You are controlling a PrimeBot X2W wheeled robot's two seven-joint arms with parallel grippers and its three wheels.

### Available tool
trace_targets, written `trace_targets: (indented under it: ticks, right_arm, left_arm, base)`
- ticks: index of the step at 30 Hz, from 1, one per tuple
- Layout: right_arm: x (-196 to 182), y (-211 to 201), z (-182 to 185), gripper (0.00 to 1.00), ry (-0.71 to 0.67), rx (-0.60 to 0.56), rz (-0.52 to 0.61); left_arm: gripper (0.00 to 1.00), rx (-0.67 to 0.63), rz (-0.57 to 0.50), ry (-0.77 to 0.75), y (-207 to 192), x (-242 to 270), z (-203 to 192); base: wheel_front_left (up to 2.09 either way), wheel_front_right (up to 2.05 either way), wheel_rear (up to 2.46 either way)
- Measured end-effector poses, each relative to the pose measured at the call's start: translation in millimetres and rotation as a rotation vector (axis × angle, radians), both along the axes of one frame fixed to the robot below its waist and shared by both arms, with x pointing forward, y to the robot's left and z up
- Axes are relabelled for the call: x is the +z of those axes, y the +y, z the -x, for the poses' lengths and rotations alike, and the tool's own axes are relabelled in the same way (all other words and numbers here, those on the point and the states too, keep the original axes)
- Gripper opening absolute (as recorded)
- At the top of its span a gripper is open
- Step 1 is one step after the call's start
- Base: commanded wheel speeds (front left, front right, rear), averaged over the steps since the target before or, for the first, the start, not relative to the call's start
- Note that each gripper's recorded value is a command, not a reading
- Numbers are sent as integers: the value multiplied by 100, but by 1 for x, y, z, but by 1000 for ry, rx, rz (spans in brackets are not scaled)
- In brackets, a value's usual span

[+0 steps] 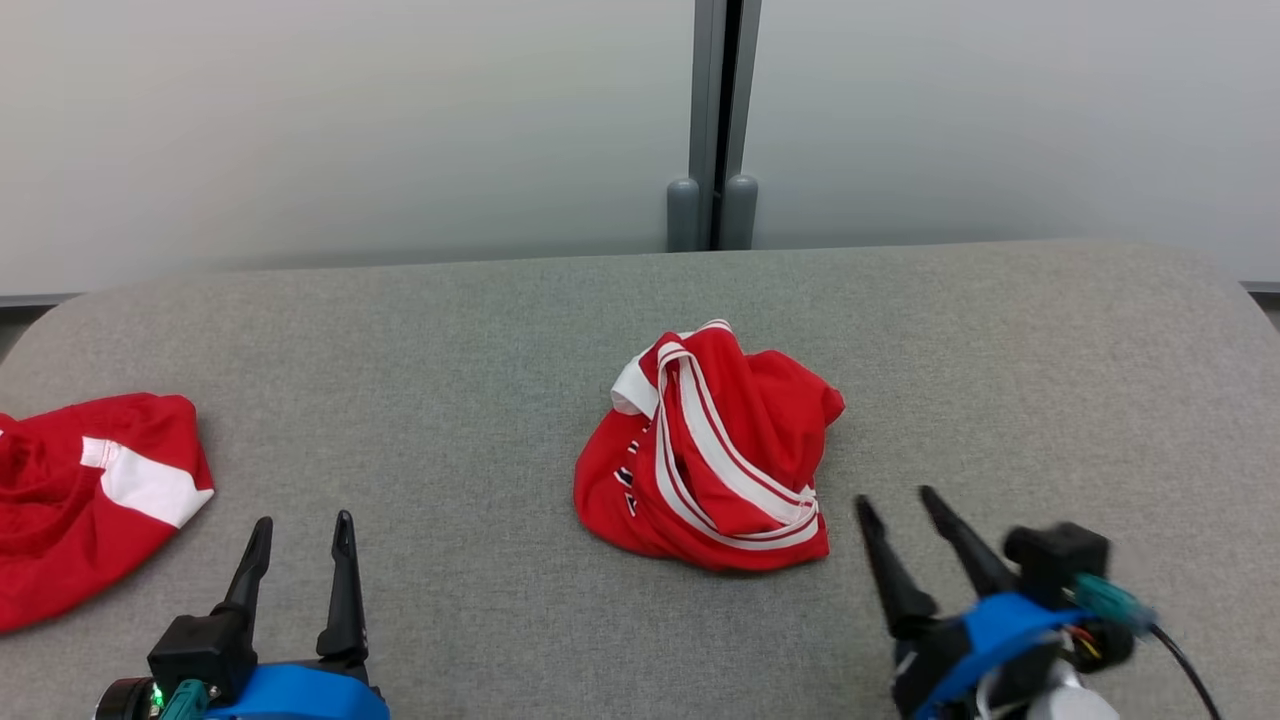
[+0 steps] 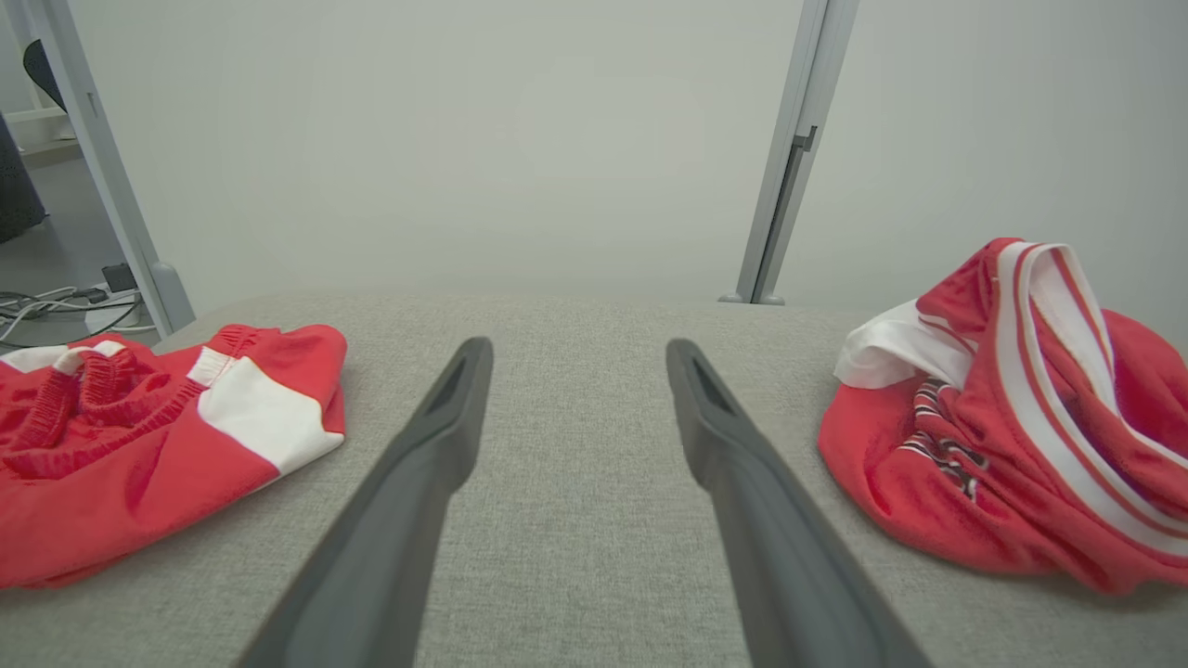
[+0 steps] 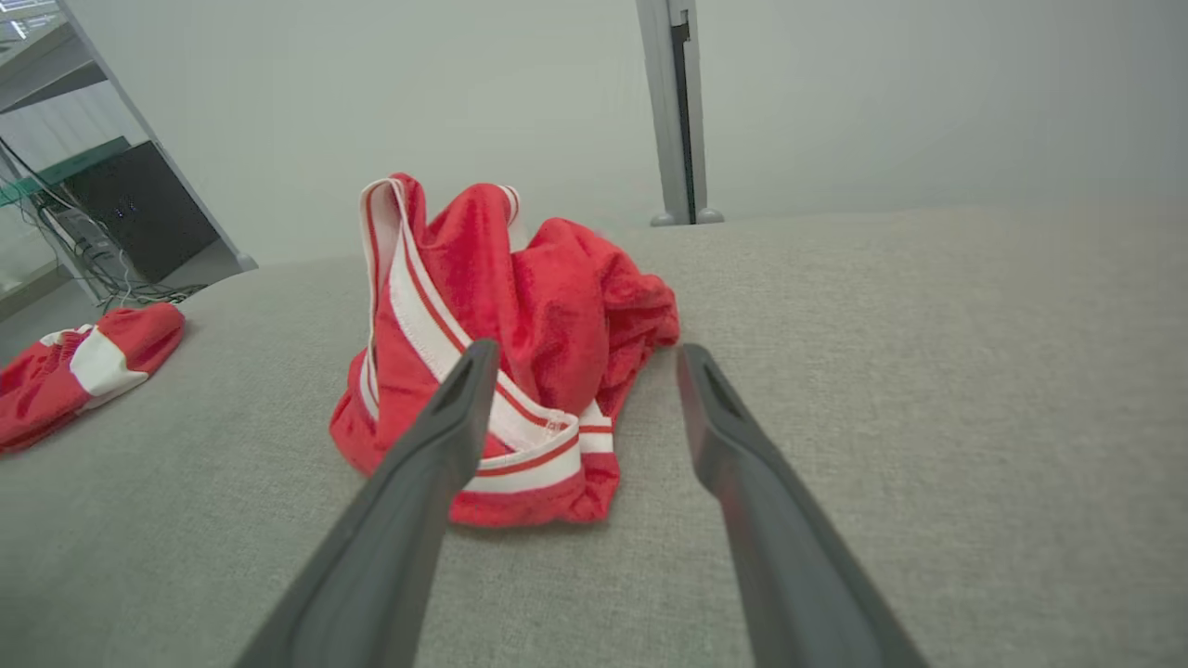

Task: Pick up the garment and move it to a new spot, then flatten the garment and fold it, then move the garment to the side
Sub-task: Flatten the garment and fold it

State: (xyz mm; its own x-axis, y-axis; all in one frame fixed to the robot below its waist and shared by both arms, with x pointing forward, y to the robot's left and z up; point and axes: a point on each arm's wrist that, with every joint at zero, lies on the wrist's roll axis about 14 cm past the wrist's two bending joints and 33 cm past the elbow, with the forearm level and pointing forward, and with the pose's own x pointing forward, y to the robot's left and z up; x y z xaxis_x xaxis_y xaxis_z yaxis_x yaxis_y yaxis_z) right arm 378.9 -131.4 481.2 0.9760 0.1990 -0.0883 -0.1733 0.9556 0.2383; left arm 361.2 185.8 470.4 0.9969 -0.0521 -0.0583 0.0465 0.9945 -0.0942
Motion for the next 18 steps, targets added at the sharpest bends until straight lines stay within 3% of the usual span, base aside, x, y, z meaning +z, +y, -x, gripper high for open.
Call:
trace_targets:
  ticks: [4,9,18]
  right_arm:
    - [-17,29,-11,100,110,107,48]
    - [-49,39,-19,100,258,160,99]
    - [-77,57,-28,100,353,231,150]
  left_arm:
    - [100,-6,4,7,-3,-3,-4]
    - [100,-14,5,9,-5,-4,-8]
    - [100,-3,2,29,2,-10,-10]
  base:
    - [0,0,0]
    - [0,0,0]
    - [0,0,0]
